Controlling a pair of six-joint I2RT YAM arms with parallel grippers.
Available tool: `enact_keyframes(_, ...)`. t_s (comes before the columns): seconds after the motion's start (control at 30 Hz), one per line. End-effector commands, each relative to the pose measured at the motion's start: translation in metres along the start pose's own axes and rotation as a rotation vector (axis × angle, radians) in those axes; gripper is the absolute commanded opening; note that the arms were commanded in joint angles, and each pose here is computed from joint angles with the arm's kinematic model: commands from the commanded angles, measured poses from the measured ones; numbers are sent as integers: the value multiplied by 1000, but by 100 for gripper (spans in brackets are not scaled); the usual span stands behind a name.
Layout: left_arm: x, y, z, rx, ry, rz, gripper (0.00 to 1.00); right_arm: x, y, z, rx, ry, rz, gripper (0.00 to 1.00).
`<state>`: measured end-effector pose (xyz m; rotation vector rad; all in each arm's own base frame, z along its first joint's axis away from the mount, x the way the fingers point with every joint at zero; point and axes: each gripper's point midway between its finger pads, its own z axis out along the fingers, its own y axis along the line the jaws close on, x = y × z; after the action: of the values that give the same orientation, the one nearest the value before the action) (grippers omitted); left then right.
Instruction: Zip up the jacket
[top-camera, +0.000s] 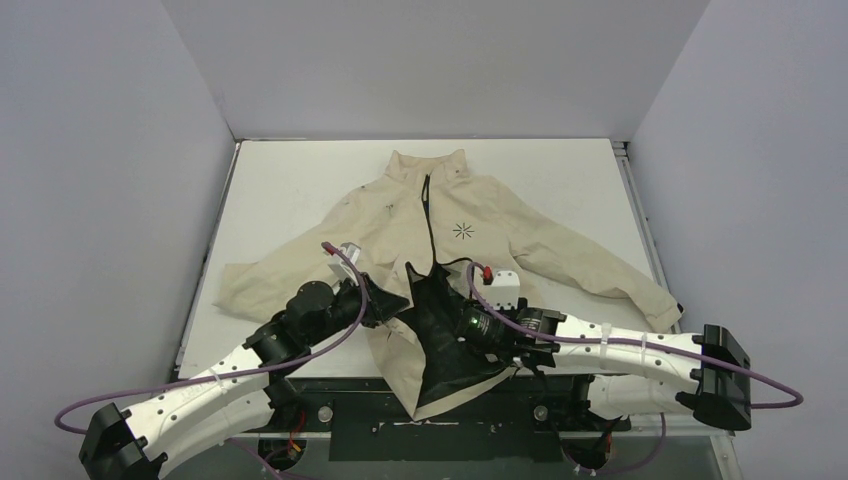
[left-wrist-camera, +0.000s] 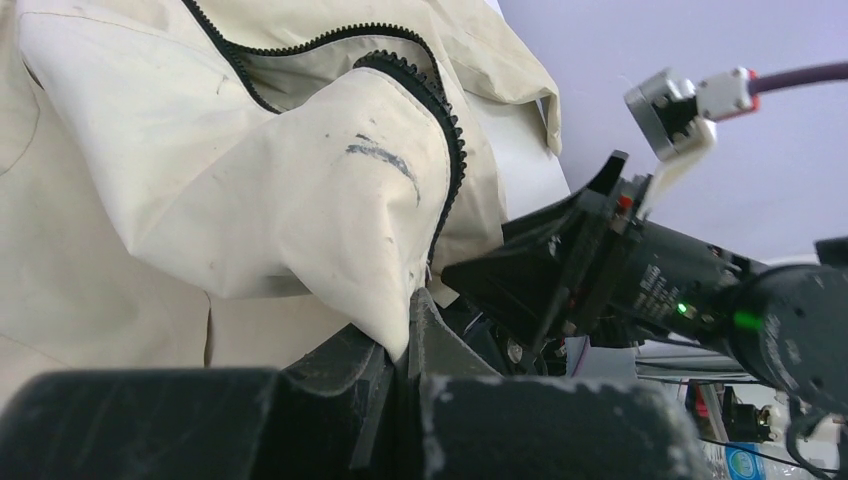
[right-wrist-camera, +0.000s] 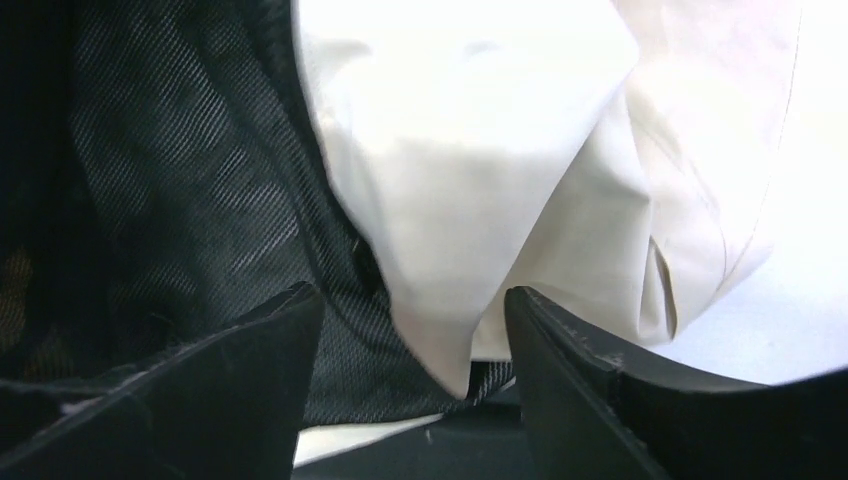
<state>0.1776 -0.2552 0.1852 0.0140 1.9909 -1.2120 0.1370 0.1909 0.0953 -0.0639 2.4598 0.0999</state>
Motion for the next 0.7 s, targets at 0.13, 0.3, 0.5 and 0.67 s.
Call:
enact_keyframes(0.13, -6, -5, 0, 24, -18, 5, 0, -24, 7, 20, -60, -72, 61, 55)
enact_keyframes(0.3, -4, -2, 1, 20, -12, 2, 0, -16, 22, 26, -128, -36, 24, 56)
enact_keyframes(0.5, -3, -2, 1, 23, -10, -2, 0, -2, 16, 30, -99, 16, 14, 49)
enact_keyframes(0.67, -3, -2, 1, 24, -8, -4, 0, 9, 6, 32, -56, 59, 4, 60)
